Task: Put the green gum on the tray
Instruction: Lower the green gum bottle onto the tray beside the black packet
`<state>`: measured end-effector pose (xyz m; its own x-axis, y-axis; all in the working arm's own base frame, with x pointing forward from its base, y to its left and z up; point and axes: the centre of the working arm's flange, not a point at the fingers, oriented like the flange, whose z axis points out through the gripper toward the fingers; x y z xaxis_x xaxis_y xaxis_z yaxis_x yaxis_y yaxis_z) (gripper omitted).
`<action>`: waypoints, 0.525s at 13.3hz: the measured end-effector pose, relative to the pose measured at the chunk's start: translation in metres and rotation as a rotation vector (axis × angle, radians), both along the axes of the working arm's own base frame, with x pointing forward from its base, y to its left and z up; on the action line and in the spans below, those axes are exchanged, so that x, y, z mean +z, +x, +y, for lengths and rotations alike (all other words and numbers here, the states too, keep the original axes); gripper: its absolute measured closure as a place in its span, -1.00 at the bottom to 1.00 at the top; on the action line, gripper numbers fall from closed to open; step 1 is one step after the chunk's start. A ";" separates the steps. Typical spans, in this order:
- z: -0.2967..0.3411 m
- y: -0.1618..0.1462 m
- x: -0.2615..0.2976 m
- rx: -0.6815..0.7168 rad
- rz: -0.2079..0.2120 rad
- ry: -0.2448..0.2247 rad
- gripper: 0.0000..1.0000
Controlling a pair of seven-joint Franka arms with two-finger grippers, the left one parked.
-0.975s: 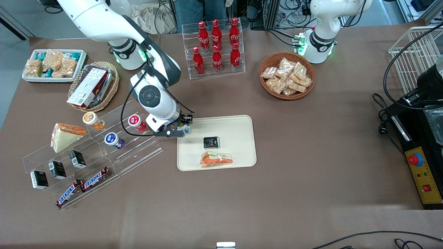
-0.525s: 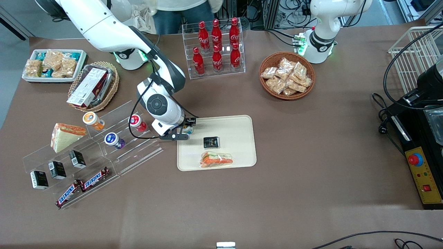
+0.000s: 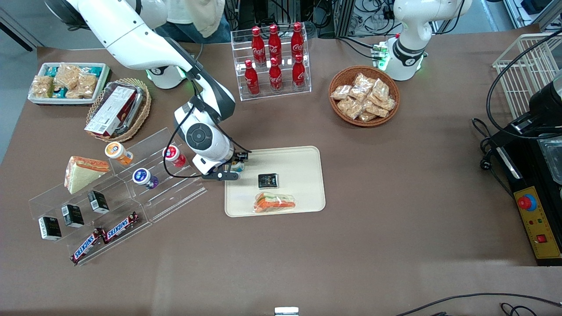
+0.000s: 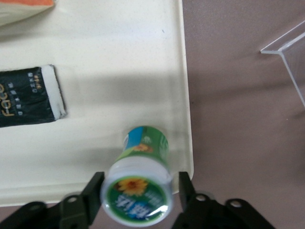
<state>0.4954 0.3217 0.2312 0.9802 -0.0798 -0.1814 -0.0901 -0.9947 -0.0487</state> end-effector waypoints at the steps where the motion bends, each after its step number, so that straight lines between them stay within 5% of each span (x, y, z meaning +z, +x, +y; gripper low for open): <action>1: 0.000 0.001 0.000 0.008 -0.006 -0.005 -0.73; 3: 0.000 0.002 0.001 0.013 -0.013 -0.007 -1.00; 7: -0.009 0.026 0.034 -0.011 -0.077 0.004 -1.00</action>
<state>0.5218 0.3129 0.2650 0.9903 -0.0901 -0.1060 -0.0968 -0.9935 -0.0601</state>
